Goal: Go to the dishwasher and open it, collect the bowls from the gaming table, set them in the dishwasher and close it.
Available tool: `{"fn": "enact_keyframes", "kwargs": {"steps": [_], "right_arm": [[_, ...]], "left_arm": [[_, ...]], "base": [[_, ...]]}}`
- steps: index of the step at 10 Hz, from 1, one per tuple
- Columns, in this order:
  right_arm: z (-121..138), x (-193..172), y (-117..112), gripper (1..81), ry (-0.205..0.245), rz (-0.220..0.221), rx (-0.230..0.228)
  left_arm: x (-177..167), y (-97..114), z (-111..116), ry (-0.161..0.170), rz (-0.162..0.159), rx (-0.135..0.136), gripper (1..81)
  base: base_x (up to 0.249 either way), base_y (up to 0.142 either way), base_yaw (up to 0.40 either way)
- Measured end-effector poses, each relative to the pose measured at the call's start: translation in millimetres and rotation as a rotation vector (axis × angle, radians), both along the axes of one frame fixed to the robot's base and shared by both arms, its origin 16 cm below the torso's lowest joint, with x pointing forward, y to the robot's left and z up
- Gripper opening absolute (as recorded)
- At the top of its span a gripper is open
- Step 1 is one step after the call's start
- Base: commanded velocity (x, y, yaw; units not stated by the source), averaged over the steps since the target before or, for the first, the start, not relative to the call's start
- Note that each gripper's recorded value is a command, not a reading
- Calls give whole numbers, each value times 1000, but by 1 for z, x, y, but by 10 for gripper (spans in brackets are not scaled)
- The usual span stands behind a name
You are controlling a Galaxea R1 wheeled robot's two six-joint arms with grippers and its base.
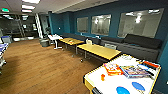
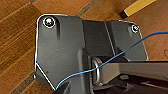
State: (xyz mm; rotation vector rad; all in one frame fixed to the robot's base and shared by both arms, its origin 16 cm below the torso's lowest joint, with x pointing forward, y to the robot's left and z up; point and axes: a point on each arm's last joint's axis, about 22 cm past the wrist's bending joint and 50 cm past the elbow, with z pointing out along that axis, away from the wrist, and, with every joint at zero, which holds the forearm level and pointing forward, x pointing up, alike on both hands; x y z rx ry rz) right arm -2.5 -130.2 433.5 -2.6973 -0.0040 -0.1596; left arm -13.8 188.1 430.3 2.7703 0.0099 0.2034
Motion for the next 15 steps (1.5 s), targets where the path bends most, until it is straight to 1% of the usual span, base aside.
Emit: {"fn": "enact_keyframes", "kwargs": {"steps": [1,8,10,12,14,15], "right_arm": [[-1,0,-4,811,-1,0,-5],[-1,0,-4,811,0,0,-5],[-1,-6,-4,811,7,1,-6],[0,-2,-2,811,1,0,-3],[-1,-5,-5,811,3,0,-6],[-1,-4,-2,811,3,0,-3]], "left_arm": [[0,0,0,0,0,0,811],[2,-3,0,-2,0,-3,811],[-1,-2,0,1,0,-3,811],[2,-3,0,-3,0,-4,811],[-3,-2,0,2,-1,-3,811],[-1,-2,0,1,0,-3,811]], "base": [[135,103,0],[125,97,0],[117,89,0],[117,89,0],[116,89,0],[116,89,0]]}}
